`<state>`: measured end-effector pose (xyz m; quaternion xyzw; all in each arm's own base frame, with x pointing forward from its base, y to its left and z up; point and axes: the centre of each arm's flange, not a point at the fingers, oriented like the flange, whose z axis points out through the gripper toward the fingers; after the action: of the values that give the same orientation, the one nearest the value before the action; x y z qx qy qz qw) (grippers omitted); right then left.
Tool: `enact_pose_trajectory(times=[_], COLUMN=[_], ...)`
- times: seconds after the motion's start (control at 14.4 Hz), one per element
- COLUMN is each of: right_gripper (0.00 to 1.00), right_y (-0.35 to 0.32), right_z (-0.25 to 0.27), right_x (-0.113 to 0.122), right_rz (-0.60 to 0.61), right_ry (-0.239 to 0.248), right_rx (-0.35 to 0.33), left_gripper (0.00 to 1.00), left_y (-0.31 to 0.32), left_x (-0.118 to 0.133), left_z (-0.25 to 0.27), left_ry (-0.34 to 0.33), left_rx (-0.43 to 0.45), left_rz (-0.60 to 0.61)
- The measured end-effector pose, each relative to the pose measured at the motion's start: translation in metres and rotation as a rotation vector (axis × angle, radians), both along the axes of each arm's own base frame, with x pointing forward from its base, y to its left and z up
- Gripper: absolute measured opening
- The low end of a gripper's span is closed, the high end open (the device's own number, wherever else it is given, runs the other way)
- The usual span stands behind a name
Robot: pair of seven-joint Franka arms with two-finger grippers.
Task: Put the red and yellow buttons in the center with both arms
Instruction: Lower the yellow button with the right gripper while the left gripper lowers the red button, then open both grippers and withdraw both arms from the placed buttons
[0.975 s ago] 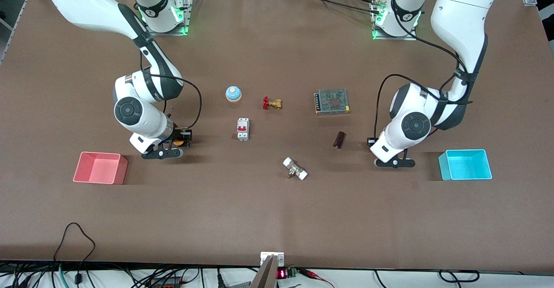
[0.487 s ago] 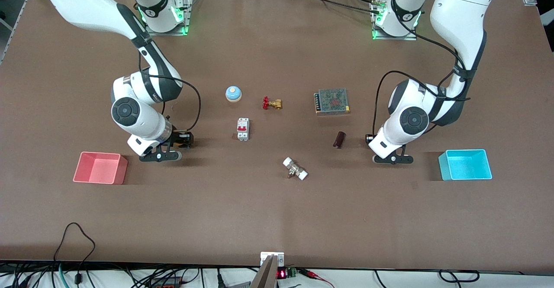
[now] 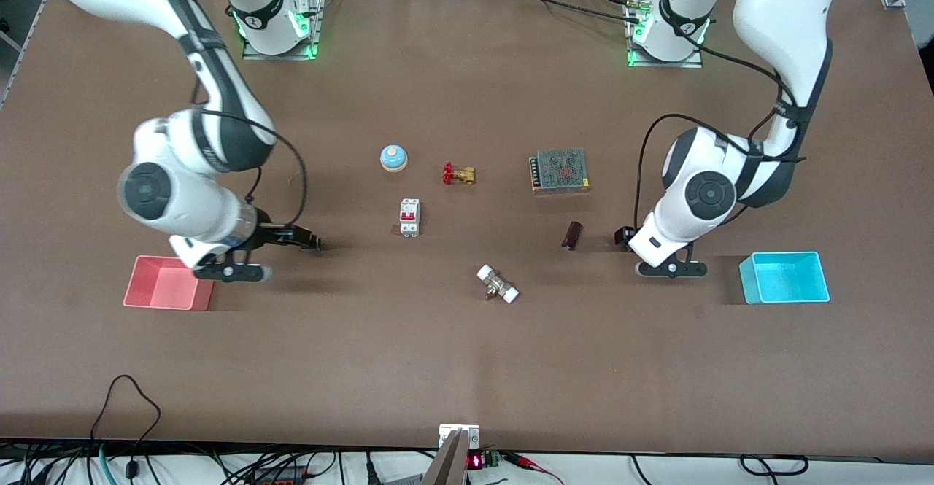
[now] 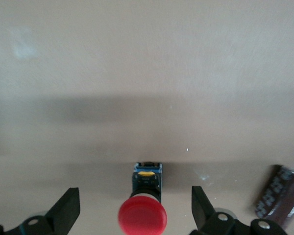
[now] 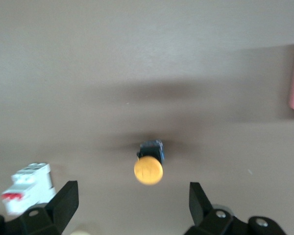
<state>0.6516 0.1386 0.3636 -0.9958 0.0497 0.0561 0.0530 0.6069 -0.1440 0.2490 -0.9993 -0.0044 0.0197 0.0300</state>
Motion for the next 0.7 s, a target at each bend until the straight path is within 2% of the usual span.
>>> enact_pose_trajectory(times=[0.14,0.35,0.56,0.7], right_gripper=[1.0,1.0,1.0,1.0], right_y=[-0.03,-0.074,-0.121,-0.146], right_z=[0.042,0.093,0.143,0.183], right_x=[0.01,0.011,-0.004,-0.022], right_rz=[-0.016,0.004,-0.005,-0.022], right_ry=[-0.006,-0.065,-0.088,-0.108], right_rx=[-0.002,-0.021,-0.047,-0.077], left_gripper=[1.0,1.0,1.0,1.0], left_y=[0.008,0.016,0.03,0.038], left_x=[0.007,0.019,0.033,0.034], left_z=[0.031,0.085,0.154,0.199], left_ry=[-0.022,0.012,0.007,-0.015], left_rx=[0.004,0.027,0.037,0.037], left_rz=[0.015,0.008,0.004,0.004])
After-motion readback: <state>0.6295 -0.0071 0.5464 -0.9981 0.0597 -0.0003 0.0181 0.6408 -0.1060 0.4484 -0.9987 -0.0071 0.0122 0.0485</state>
